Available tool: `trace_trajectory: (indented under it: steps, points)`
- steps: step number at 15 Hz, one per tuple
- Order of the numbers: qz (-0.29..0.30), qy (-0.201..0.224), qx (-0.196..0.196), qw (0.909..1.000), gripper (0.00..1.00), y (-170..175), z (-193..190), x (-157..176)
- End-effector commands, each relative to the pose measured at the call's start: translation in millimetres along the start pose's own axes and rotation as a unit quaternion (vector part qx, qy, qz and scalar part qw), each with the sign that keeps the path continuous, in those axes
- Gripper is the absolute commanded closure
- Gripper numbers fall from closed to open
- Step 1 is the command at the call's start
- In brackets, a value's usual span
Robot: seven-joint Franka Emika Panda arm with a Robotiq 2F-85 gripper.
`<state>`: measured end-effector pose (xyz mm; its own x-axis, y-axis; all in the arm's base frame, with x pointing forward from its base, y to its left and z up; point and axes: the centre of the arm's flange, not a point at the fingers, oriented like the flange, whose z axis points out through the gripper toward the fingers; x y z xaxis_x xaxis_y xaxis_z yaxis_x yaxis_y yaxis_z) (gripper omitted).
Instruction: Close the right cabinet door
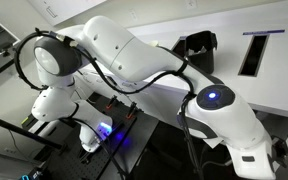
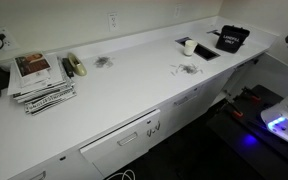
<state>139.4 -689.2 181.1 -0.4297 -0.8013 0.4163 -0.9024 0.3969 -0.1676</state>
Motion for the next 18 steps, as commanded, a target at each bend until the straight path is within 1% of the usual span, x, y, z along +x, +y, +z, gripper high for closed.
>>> trace_trajectory:
  steps: [1, 3, 6, 11, 14, 18]
  points:
    - [-0.009, -0.004, -0.003, 0.9999, 0.62, 1.3, 8.3, 33.4]
    - [-0.018, -0.010, -0.009, 0.9997, 0.77, 2.4, 12.8, 40.2]
    - [-0.029, -0.029, -0.020, 0.9990, 1.00, -0.6, 24.4, 41.3]
    - [-0.037, -0.061, -0.035, 0.9968, 1.00, -6.8, 49.6, 34.8]
    - [-0.039, -0.077, -0.044, 0.9953, 1.00, -4.8, 62.8, 32.9]
    - [-0.034, -0.120, -0.048, 0.9911, 1.00, 0.3, 71.2, 32.6]
